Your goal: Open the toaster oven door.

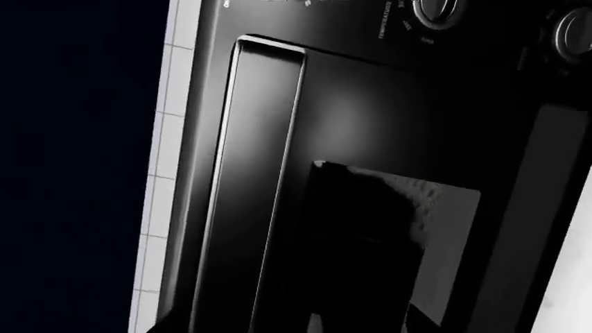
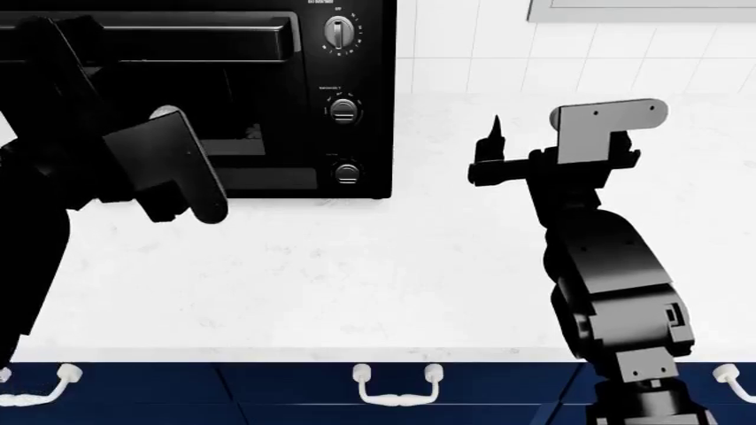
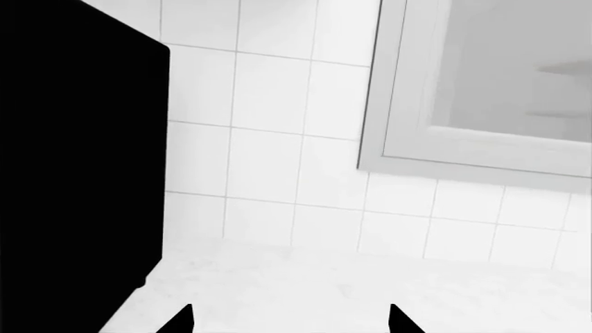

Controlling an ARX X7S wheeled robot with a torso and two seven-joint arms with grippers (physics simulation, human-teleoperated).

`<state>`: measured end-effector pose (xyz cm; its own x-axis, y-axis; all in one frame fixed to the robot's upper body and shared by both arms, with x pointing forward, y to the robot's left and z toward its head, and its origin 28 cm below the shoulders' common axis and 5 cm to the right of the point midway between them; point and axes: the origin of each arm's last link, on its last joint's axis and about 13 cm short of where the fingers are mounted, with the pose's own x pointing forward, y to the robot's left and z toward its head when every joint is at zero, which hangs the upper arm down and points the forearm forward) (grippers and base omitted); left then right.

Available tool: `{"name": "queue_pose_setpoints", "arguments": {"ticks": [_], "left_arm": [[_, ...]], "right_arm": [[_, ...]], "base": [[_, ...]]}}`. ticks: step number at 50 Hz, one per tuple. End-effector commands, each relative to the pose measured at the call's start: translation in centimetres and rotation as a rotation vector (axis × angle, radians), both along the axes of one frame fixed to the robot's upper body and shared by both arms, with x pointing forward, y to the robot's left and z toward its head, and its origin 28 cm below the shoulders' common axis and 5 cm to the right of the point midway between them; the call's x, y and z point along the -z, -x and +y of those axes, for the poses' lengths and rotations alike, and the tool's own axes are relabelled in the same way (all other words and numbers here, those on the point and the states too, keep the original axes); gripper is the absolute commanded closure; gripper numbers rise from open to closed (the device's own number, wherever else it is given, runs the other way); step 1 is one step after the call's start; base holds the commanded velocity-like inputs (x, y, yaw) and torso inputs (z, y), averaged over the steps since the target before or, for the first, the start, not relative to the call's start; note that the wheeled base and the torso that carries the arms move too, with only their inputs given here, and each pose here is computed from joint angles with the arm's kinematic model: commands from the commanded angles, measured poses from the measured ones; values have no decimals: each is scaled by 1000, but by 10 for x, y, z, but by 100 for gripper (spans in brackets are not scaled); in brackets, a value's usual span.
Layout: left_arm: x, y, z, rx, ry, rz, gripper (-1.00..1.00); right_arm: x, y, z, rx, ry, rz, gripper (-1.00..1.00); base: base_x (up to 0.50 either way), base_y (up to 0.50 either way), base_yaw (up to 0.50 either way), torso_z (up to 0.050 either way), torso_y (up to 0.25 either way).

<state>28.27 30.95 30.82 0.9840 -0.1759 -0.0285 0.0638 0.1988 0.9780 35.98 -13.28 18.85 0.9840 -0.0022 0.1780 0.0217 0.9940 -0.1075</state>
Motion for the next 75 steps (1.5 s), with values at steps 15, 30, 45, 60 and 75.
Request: {"name": "queue_pose_setpoints", "arguments": {"ticks": [15,30,45,60,75], "left_arm": [[-31,-19,20,-75,-79,-58,-100],[-27,-38,17,-37,-76,-59,-100],[-29,-57,16,-25,-38,-64,-100],[-34,-69,14,-21,-46,-52,-100],[-32,-72,11,-11,-65,-39,100]], "right_arm": [[-2,0,-1,9,8,0,-100],[-2,-1,-4,22,13,1,-100],[-2,-2,-5,26,13,0,-100],[-4,-3,-6,29,12,-1,-100],[-2,-3,-7,32,11,0,-100]], "base": [[0,0,0,0,0],[0,0,0,0,0],[0,0,0,0,0],[0,0,0,0,0],[0,0,0,0,0]]}}
